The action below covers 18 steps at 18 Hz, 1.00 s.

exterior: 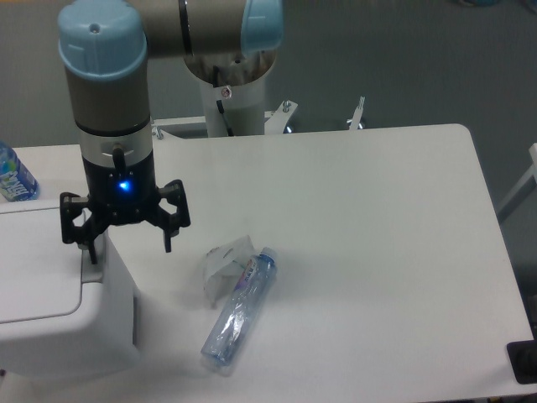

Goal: Open the trash can
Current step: 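Lower the gripper onto the trash can lid edge and press it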

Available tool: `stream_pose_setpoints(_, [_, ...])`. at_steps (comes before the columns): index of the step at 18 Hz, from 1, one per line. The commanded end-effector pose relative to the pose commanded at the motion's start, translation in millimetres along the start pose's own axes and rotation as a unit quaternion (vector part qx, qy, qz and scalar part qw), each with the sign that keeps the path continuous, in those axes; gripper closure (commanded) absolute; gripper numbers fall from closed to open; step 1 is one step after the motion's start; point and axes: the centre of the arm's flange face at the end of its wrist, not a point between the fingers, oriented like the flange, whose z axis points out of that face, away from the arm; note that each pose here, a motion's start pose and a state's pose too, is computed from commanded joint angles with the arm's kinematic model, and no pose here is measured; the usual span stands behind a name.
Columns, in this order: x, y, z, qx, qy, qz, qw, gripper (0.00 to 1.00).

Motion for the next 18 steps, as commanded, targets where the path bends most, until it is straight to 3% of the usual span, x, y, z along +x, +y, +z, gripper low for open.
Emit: stream_pose_setpoints(18, [0.0, 0.7, 7.5, -0.006, -0.001, 0.001, 1.0000, 0.00])
